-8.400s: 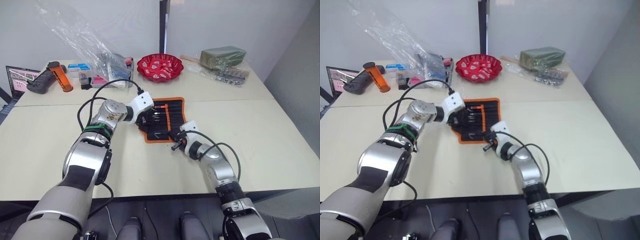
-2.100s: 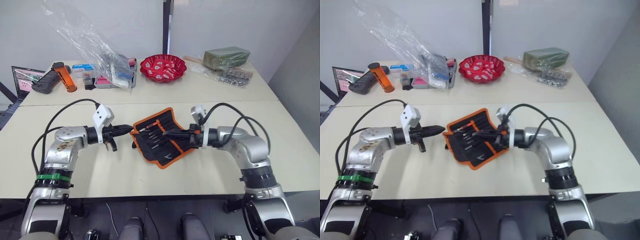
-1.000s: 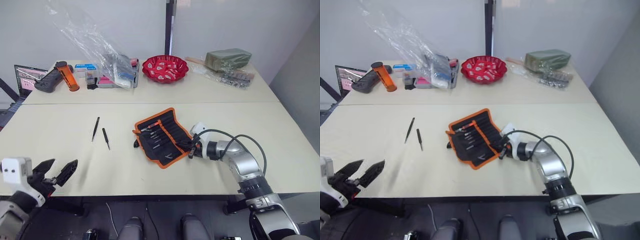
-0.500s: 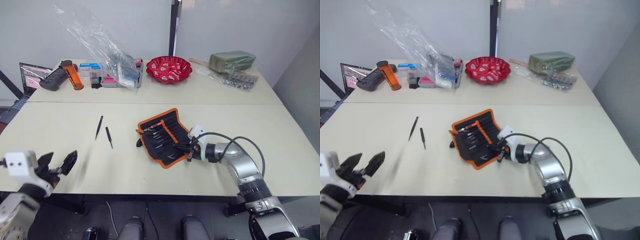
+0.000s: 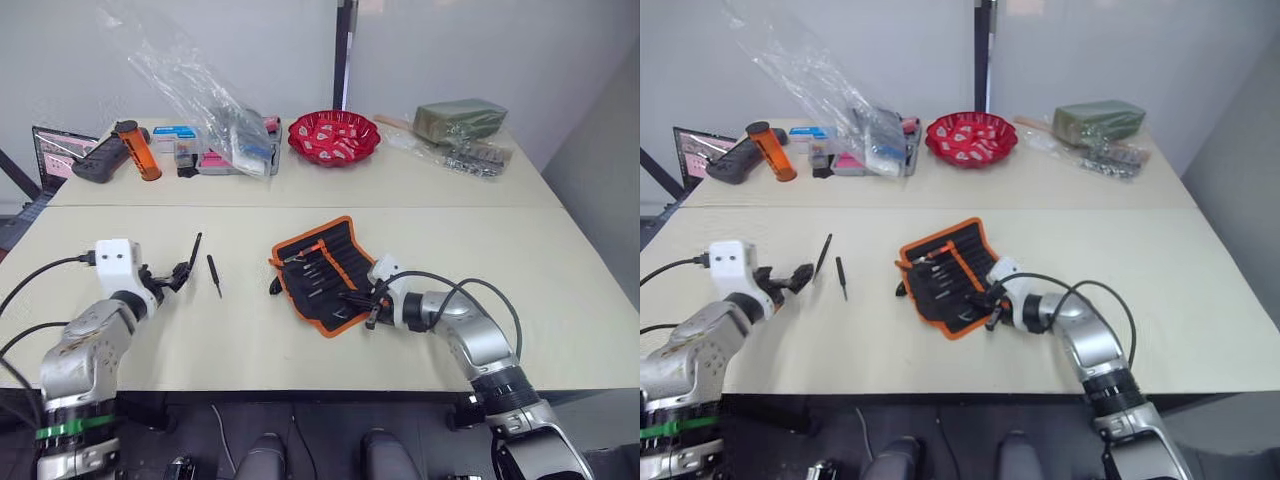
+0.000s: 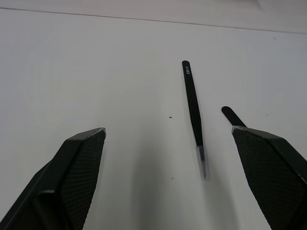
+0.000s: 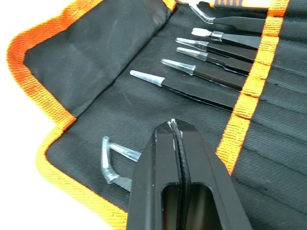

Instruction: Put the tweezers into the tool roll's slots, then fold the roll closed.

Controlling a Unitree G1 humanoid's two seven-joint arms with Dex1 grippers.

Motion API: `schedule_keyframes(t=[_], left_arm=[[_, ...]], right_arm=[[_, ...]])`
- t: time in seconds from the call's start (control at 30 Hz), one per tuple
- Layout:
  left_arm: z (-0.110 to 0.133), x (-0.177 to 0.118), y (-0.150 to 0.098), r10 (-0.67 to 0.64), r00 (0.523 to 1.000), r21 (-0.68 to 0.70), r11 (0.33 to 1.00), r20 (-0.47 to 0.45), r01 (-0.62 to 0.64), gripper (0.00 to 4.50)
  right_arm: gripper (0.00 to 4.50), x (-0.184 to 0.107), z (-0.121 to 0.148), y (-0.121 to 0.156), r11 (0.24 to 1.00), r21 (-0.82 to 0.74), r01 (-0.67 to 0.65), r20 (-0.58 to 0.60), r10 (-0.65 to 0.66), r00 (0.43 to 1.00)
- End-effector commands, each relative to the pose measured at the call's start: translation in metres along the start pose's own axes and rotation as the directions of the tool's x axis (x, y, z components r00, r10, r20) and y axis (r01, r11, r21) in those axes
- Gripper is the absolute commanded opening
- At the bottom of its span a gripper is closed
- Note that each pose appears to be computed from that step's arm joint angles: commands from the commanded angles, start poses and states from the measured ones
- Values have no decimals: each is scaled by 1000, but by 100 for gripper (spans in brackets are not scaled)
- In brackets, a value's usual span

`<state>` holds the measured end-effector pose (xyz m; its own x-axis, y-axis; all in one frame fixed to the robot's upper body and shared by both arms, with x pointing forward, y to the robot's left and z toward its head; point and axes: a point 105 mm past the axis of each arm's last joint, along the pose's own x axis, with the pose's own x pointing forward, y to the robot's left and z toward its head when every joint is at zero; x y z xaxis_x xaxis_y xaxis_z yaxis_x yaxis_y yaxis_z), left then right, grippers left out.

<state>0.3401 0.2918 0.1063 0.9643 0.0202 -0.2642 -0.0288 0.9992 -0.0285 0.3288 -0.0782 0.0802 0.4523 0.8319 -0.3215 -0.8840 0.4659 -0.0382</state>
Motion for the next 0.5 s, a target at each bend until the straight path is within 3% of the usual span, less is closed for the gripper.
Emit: schedule_keyframes(t=[0.03,0.13,0.5], left_arm=[[2,12,-4,-2,1000,22,1000,13,2,449],[-1,22,-5,7,1000,12,1000,1,-7,449],[-4,47,-10,3,1000,57,998,-8,-2,101]], right_arm=[[0,-1,-18,3,999,49,-1,-60,4,998],[0,-2,-17,1,999,49,8,-59,-5,998],[0,-5,-18,1,999,46,25,-63,-22,998]])
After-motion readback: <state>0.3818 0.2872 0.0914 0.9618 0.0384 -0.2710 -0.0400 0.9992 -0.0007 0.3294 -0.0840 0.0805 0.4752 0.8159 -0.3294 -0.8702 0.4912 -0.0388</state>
